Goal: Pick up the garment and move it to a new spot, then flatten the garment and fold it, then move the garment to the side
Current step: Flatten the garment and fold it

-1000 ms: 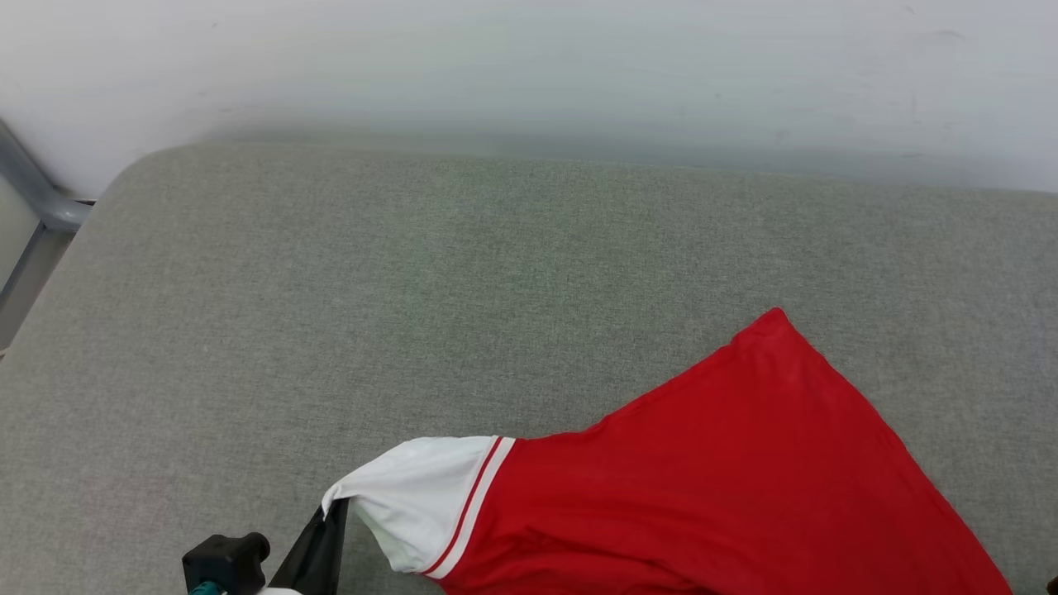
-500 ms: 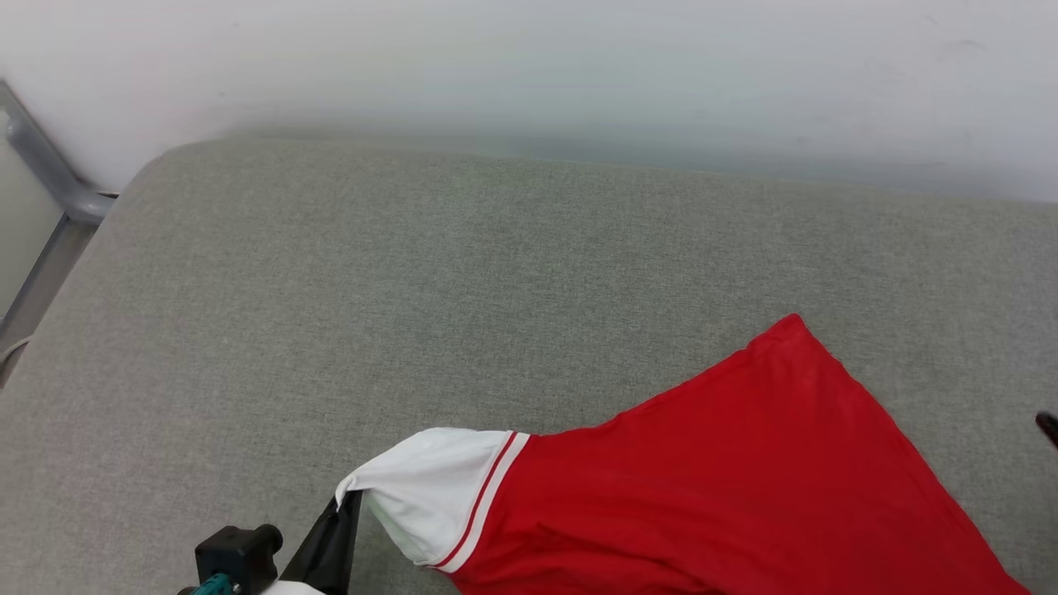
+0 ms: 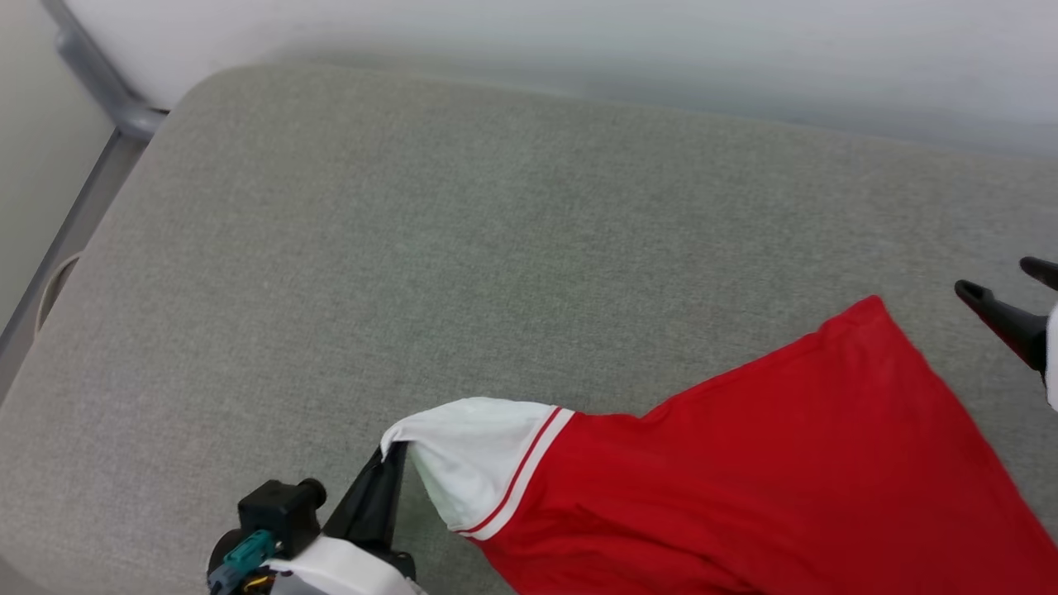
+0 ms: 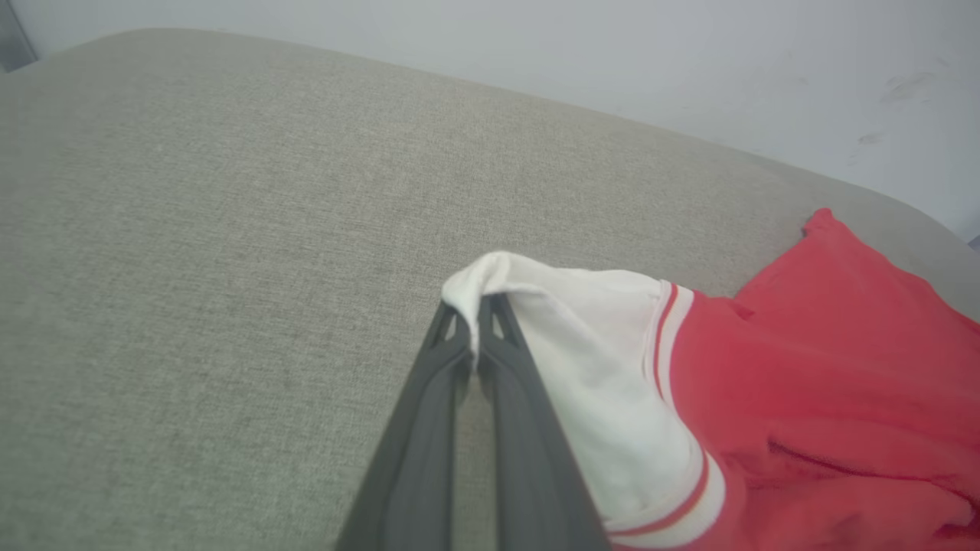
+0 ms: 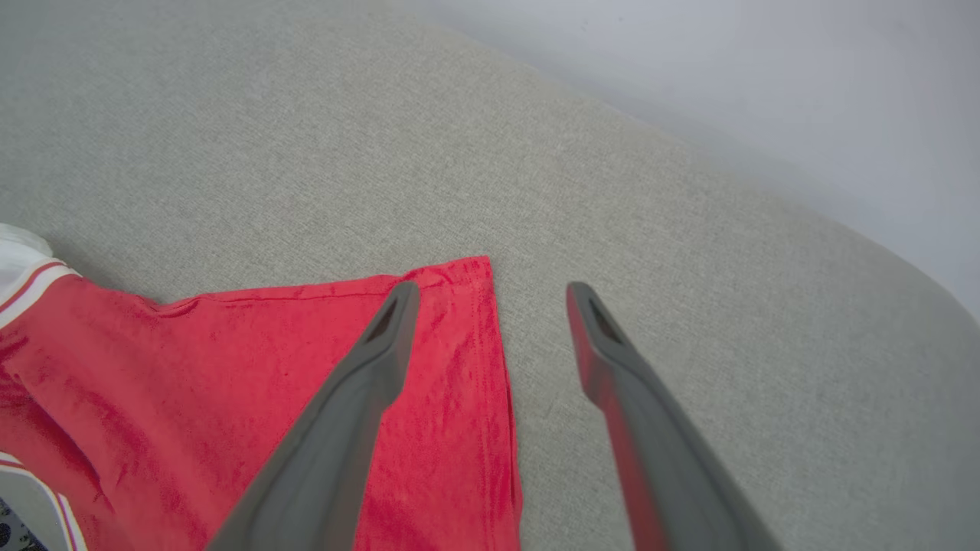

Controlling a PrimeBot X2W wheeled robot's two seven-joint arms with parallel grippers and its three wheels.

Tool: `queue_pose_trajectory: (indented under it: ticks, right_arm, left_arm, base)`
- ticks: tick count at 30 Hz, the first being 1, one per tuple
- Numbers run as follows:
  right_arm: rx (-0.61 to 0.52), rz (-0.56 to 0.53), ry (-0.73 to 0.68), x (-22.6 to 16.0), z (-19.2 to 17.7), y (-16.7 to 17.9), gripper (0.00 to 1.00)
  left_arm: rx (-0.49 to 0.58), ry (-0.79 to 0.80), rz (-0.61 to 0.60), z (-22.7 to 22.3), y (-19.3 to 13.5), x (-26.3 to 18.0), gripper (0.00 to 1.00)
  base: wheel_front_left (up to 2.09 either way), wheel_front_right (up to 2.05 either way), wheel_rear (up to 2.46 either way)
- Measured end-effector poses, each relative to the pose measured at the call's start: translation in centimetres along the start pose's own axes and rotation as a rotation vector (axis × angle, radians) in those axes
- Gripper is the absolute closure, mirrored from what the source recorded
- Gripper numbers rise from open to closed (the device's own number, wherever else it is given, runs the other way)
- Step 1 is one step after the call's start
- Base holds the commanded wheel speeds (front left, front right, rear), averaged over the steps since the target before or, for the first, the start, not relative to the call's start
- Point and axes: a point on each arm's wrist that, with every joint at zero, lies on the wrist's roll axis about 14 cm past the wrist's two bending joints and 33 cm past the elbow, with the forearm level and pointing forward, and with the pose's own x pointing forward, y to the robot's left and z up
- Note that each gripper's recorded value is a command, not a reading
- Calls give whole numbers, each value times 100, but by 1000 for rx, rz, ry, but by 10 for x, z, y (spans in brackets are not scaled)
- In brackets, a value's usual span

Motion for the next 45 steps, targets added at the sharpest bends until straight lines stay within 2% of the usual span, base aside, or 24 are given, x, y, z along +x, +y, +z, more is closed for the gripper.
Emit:
queue_pose_trajectory:
  ticks: [6,11,20,25,26,27,28,36,45]
  right_arm:
    - [-68,28,234,47,-24,4,0]
    - [-98,48,364,79,-48,6,0]
    - [-124,83,540,117,-112,11,0]
    - [-124,100,556,121,-124,13,0]
    - [-122,100,554,120,-125,13,31]
    - [-118,101,547,120,-124,13,68]
    - [-114,102,542,119,-125,14,100]
    - [-79,124,378,111,-95,27,100]
    - [-32,115,52,67,-23,30,100]
  left_arm:
    - [-3,10,1,-4,-2,11,100]
    - [-5,22,15,-9,1,18,100]
    - [0,53,31,-20,6,30,100]
    - [6,54,36,-20,9,33,100]
    - [7,53,36,-20,10,33,100]
    - [8,52,36,-20,10,33,100]
    - [8,52,33,-20,10,34,100]
    - [12,38,16,-16,6,27,100]
    - [65,-103,-22,32,5,22,100]
  base:
    - [0,0,0]
    - [0,0,0]
    - [0,0,0]
    - [0,0,0]
    - [0,0,0]
    - [0,0,0]
    - [0,0,0]
    - [0,0,0]
    - [0,0,0]
